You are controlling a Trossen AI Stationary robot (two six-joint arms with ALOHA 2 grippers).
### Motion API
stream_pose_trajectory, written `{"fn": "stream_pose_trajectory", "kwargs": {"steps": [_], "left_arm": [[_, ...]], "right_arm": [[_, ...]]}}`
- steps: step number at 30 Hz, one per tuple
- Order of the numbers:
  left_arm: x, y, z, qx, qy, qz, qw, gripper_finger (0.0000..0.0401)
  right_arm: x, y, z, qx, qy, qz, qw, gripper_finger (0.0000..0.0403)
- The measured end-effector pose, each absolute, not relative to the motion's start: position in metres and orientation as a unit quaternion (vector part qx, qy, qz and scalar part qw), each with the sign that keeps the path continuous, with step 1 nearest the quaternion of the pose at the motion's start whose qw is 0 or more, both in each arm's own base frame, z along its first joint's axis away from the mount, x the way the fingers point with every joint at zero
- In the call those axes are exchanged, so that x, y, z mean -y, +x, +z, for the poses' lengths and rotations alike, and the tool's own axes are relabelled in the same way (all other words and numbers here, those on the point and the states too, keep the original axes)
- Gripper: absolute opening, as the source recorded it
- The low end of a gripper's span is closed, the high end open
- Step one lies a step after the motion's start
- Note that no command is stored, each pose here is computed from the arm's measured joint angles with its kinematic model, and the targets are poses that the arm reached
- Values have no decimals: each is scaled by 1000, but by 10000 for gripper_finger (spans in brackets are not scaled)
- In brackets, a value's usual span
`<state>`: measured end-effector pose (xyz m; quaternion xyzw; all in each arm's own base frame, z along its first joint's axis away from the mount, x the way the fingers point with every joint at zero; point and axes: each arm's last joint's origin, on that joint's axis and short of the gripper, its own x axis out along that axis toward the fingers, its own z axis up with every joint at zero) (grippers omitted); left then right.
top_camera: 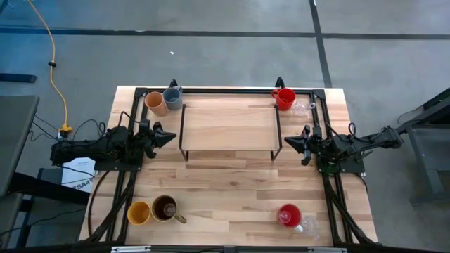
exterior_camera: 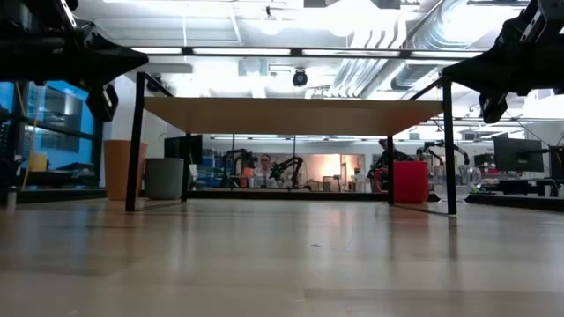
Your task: Stack small to large cups/mugs on shelf
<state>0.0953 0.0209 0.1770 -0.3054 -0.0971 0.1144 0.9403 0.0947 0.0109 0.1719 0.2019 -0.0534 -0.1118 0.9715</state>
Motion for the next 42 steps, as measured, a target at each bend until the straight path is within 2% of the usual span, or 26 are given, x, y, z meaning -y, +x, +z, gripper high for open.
{"fn": "stream_pose_trajectory", "kwargs": {"steps": [9,20,24,27,31,33,38,42], "left_arm": [[-21,95,177,100,-305,116,940,1],[-24,91,191,187,-317,147,918,1],[-23,91,194,204,-338,132,909,0],[-22,88,203,252,-387,91,882,1],[-22,79,225,349,-409,59,841,3],[-22,78,245,355,-393,66,846,15],[-26,97,310,245,-309,141,908,81],[-28,110,363,184,-258,169,933,125]], "right_arm": [[-11,95,172,54,202,-112,972,0],[-11,95,172,53,202,-112,972,0],[-11,95,172,54,202,-112,972,0],[-11,95,172,53,202,-112,972,0],[-11,95,172,54,202,-112,972,0],[-11,95,172,53,202,-112,972,0],[-11,95,172,54,202,-112,972,0],[-11,95,172,53,202,-112,972,0]]}}
